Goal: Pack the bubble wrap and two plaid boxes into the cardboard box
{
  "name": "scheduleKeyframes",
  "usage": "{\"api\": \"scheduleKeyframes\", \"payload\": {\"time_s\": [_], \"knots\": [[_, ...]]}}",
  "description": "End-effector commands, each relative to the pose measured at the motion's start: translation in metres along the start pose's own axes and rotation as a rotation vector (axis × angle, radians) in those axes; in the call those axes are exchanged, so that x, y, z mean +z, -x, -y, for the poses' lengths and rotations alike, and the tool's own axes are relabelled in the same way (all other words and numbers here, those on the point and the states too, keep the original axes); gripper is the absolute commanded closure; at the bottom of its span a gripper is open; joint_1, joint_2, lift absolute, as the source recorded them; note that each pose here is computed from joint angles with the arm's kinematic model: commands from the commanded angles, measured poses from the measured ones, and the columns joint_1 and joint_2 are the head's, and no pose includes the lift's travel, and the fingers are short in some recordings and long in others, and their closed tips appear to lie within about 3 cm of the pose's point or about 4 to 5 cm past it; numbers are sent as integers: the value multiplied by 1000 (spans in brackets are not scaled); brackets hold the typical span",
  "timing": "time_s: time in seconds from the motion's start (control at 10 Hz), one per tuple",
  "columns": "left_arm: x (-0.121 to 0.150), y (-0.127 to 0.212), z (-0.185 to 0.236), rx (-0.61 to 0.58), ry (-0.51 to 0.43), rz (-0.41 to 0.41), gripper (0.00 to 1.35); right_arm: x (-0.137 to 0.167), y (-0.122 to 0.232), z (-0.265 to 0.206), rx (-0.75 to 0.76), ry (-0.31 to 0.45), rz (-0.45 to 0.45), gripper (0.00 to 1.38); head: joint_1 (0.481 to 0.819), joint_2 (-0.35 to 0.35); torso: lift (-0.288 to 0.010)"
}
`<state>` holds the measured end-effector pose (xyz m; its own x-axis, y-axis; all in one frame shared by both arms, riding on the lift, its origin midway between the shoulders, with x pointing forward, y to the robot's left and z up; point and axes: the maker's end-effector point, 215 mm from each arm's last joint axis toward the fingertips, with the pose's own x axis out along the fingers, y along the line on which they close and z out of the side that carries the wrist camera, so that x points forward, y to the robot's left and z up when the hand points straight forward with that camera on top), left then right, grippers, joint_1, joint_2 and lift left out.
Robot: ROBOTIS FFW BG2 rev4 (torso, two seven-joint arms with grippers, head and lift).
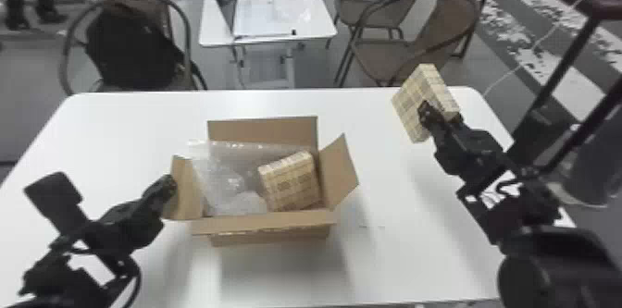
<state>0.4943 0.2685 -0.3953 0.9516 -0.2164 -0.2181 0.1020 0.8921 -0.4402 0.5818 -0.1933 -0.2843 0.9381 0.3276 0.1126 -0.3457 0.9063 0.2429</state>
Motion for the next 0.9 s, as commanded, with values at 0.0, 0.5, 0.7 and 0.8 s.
{"api": "scheduleKeyframes", "payload": {"time_s": [0.0, 0.5, 0.7, 0.8], "knots": [[-1, -2, 2, -4, 3, 0, 1219, -5, -35, -81, 218, -52, -89, 1107, 695, 59, -104], [-3, -5, 6, -10, 2, -6, 1219, -91, -35, -258, 819, -235, -452, 1107, 695, 315, -104], [-5, -5, 5, -9, 3, -9, 1219, -113, -25, -261, 834, -261, -532, 1107, 695, 350, -104], [-5, -5, 6, -10, 3, -9, 1219, -121, -20, -260, 830, -265, -574, 1018, 695, 350, -104]]}}
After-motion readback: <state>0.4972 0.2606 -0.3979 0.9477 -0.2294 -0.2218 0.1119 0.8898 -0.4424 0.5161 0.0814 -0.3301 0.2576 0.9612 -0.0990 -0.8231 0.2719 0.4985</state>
